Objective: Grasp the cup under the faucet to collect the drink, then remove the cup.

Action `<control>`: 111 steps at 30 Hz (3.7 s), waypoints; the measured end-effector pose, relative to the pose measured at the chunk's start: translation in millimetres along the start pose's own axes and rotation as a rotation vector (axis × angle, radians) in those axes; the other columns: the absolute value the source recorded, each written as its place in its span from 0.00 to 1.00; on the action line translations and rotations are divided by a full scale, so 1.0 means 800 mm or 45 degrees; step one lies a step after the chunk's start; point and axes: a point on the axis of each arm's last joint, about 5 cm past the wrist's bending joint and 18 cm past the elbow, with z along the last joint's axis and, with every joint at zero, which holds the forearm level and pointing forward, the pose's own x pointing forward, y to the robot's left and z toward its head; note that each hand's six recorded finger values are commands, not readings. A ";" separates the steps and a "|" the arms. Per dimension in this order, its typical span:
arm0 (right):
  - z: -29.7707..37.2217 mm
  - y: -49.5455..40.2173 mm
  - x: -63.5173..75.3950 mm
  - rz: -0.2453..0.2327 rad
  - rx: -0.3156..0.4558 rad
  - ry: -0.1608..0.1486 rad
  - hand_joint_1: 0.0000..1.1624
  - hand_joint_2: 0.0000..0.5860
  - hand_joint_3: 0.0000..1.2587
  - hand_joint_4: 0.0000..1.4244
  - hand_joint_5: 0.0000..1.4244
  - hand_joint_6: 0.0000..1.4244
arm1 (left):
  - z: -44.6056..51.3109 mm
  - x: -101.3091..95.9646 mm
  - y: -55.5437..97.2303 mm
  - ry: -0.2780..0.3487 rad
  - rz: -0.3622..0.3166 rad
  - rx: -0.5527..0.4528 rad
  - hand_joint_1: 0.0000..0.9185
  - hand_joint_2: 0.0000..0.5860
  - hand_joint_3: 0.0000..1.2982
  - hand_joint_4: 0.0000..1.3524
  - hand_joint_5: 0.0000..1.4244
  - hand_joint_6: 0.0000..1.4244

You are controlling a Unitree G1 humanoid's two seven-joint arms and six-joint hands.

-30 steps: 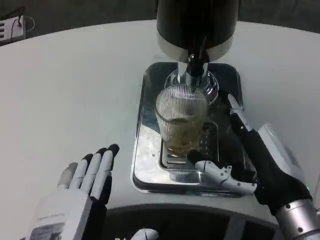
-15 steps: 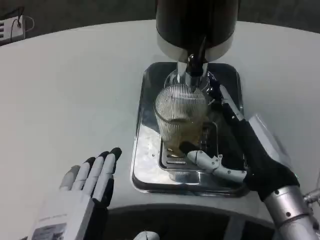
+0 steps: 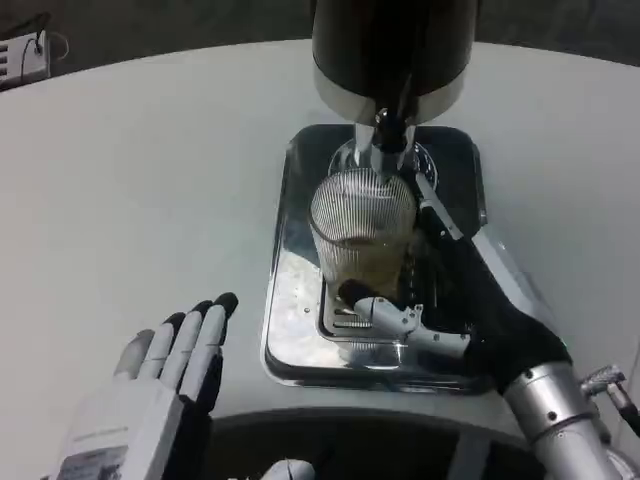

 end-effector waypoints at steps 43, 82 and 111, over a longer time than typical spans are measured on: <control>0.0069 0.026 0.042 -0.018 0.089 0.007 0.59 0.35 0.05 0.12 0.15 0.20 | -0.007 -0.008 0.012 0.119 0.020 0.001 0.00 0.27 0.00 0.00 0.00 0.00; 0.0173 0.048 0.048 -0.019 0.208 -0.020 0.72 0.32 0.21 0.26 0.33 0.51 | -0.009 0.000 0.015 0.181 0.016 -0.068 0.00 0.28 0.00 0.00 0.00 0.00; 0.0208 0.037 0.045 -0.168 0.420 0.020 0.96 0.34 0.54 0.66 0.75 1.00 | -0.008 0.003 0.018 0.210 0.023 -0.124 0.00 0.29 0.00 0.00 0.00 0.00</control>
